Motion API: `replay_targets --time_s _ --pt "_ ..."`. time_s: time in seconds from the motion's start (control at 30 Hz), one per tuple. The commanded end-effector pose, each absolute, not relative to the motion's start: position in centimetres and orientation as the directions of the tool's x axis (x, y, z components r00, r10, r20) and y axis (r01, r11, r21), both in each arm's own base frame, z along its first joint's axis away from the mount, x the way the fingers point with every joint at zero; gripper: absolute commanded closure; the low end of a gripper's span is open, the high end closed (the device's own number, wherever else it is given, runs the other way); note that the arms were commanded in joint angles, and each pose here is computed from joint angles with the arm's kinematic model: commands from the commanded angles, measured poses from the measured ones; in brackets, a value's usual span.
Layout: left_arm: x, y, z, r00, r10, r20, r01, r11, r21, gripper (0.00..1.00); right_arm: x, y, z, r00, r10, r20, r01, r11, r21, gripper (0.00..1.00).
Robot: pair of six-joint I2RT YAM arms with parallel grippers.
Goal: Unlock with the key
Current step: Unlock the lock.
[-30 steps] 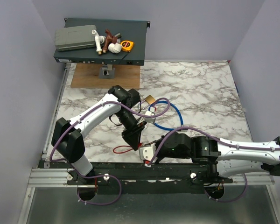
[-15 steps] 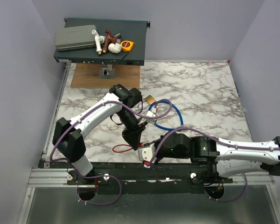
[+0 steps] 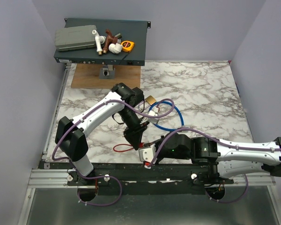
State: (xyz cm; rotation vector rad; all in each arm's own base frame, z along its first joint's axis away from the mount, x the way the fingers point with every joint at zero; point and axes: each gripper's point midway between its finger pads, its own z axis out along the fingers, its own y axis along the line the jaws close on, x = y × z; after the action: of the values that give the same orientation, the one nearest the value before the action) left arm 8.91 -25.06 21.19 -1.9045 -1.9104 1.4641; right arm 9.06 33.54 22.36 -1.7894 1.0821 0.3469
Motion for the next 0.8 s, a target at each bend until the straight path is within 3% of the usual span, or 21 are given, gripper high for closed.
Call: replay_targets --time_s 0.0,0.4,0.77 --pt "8.5 -27.0 23.5 -0.252 0.728 -0.638 0.714 -0.305 -0.630 1.00 7.7 34.6 22.8 0.561 -0.438 -0.703 -0.811 -0.120 -0.573 0.99" --pt "10.5 -27.2 21.4 -0.298 0.734 -0.610 0.696 -0.270 -0.665 1.00 10.0 32.0 22.6 0.496 -0.506 -0.706 -0.807 0.033 -0.590 0.99" --pt "13.0 -25.8 17.2 -0.272 0.804 -0.528 0.708 -0.204 -0.676 1.00 10.3 30.4 20.5 0.351 -0.527 -0.774 -0.862 0.141 -0.487 0.99"
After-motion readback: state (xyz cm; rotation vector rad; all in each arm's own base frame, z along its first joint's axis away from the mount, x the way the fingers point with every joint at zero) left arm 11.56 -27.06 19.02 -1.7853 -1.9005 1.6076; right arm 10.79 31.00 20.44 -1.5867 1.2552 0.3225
